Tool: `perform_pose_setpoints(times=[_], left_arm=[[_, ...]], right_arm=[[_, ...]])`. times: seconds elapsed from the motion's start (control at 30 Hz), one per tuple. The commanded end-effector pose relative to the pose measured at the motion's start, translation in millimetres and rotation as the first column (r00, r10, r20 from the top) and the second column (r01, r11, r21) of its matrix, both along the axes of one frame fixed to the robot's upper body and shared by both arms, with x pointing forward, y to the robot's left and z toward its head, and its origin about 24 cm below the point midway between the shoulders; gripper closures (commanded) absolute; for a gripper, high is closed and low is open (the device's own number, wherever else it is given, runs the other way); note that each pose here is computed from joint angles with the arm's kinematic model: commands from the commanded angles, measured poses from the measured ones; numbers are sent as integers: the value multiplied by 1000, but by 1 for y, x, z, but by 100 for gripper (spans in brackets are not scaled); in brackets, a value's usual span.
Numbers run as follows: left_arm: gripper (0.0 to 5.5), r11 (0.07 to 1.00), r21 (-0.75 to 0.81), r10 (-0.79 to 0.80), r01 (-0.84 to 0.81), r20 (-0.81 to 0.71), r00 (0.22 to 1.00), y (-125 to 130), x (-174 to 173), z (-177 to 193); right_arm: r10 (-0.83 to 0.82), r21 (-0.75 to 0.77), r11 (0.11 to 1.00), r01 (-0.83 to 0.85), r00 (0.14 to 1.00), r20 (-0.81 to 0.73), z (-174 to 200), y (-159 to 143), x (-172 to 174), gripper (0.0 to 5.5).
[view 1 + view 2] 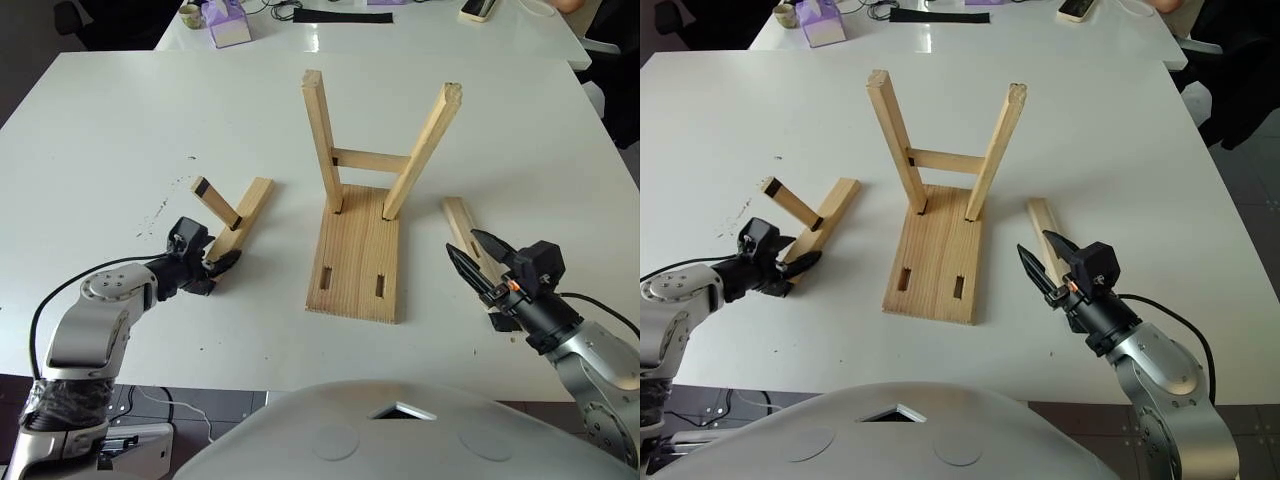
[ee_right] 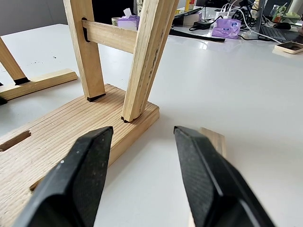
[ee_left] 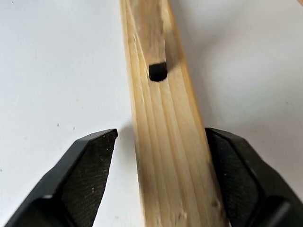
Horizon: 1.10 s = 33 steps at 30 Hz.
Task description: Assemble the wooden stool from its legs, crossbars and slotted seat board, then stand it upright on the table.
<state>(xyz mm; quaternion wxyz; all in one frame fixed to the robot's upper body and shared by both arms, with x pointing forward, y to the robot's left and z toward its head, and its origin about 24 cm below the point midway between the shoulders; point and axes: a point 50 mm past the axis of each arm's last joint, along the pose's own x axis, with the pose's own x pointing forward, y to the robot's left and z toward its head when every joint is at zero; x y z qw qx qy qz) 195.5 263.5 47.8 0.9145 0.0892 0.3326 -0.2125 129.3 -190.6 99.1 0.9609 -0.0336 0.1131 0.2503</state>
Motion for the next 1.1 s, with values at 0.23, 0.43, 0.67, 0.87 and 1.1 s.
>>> perform_pose_setpoints(times=[0.23, 0.43, 0.67, 0.87, 1.1], left_arm=[[345, 982, -153, 114, -110, 19, 993, 7, 6, -5], [345, 890, -450, 83, 71, 314, 946, -4, 59, 81], [345, 524, -544, -253, 656, 636, 729, -43, 24, 201], [345, 303, -535, -280, 789, 741, 610, -69, 4, 225], [345, 287, -597, -430, 749, 619, 658, -111, 5, 168]], right_arm=[[49, -50, 998, -49, 999, 5, 5, -7, 11, 312], [62, -48, 997, -59, 996, 64, 21, -14, 26, 312], [226, 174, 947, -269, 946, 233, 80, -12, 49, 312], [478, 285, 779, -558, 823, 306, 121, 4, 61, 275], [681, 338, 571, -748, 662, 314, 147, 37, 76, 189]])
